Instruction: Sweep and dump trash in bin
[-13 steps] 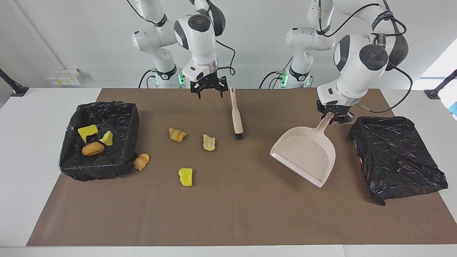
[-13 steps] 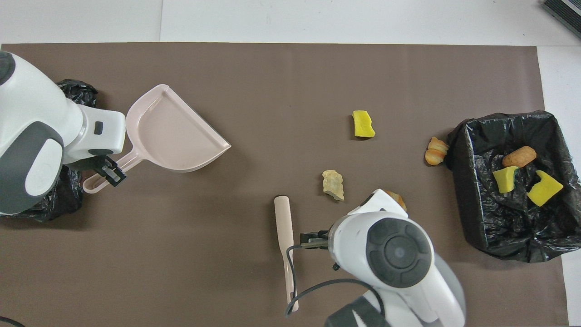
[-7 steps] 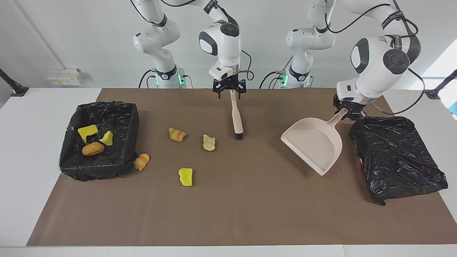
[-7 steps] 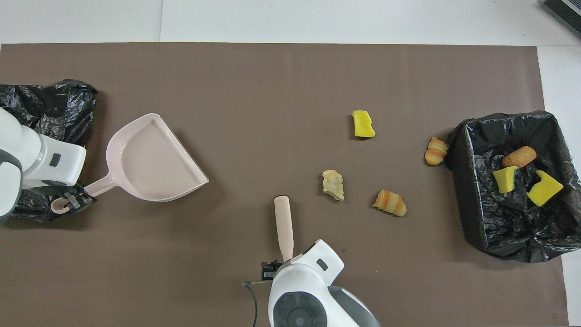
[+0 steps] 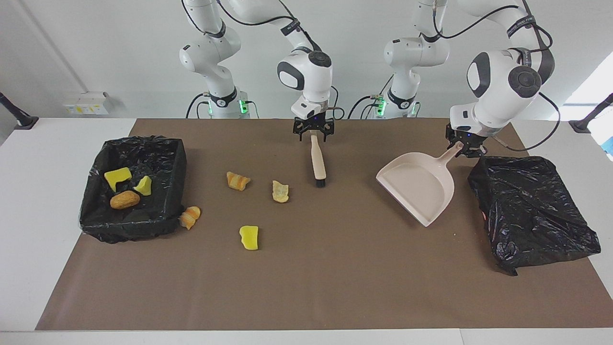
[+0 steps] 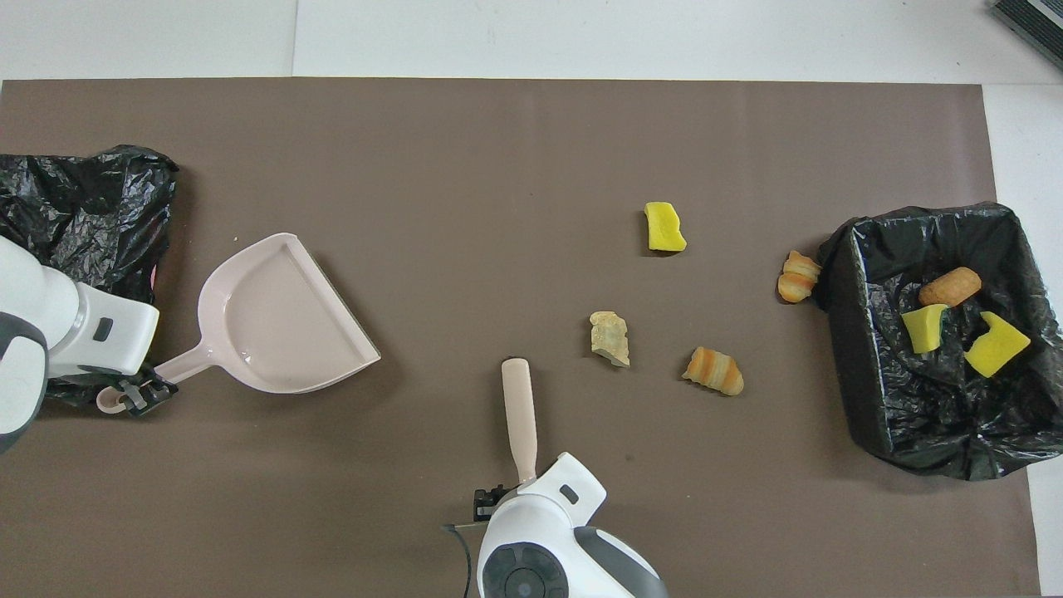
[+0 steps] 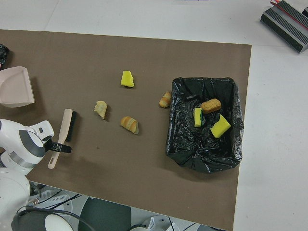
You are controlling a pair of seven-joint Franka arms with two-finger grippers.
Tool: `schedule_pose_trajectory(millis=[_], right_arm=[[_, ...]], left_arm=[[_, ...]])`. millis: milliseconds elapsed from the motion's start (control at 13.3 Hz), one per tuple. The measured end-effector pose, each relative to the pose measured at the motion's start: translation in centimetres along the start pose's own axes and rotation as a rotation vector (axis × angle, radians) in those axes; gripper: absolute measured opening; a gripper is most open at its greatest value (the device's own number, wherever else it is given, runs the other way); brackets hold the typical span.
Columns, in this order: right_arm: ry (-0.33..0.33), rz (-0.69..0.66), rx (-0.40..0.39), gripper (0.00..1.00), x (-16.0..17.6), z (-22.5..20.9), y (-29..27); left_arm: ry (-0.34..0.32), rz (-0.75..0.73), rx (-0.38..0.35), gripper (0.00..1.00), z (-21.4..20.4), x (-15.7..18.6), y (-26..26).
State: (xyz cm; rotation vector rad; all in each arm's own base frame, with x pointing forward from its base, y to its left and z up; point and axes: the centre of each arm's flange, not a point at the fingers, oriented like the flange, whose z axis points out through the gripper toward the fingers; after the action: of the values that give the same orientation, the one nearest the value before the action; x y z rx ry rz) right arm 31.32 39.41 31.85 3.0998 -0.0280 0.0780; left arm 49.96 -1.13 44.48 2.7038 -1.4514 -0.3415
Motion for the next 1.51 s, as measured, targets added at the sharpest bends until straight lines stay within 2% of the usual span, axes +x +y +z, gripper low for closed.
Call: schedule_pose_trajectory(millis=[226,377,452,603,678,904,1130,1281,1507], right_arm=[[0.004,0.001,-0.002,0.95,-0.1,-0.9,0.2],[0.009,0.000,0.000,0.78,-0.1,-1.5,0.3],[0.010,0.000,0.001,0.76,-0.2,-1.5,0.2],[0.010,-0.001,0.000,0.58,-0.2,-1.5,0.2],[0.010,-0.002,0.000,0.58,-0.2,-1.5,0.2],[0.005,-0.048,-0.007,0.26,-0.2,-1.5,0.3],[-0.028,-0.052,-0.062,0.26,0.1,-2.7,0.5],[-0.036,-0.025,-0.084,0.26,1.3,-5.2,1.1],[-0.045,0.043,-0.107,0.26,4.5,-7.7,5.2]], left_arm=[[0.004,0.001,0.006,0.32,0.0,-0.1,0.1],[0.006,0.001,0.008,0.32,0.0,-0.1,0.1],[0.006,0.001,0.008,0.32,0.0,-0.1,0.1],[0.006,0.001,0.009,0.32,0.0,-0.1,0.1],[0.006,0.001,0.009,0.32,0.0,-0.1,0.1],[0.007,0.001,0.009,0.32,0.0,-0.1,0.1],[0.006,0.022,0.009,0.32,0.0,-0.1,0.1],[0.006,0.115,0.027,0.32,0.0,0.0,-0.1],[0.018,0.288,0.091,0.32,-0.4,0.2,-0.7]])
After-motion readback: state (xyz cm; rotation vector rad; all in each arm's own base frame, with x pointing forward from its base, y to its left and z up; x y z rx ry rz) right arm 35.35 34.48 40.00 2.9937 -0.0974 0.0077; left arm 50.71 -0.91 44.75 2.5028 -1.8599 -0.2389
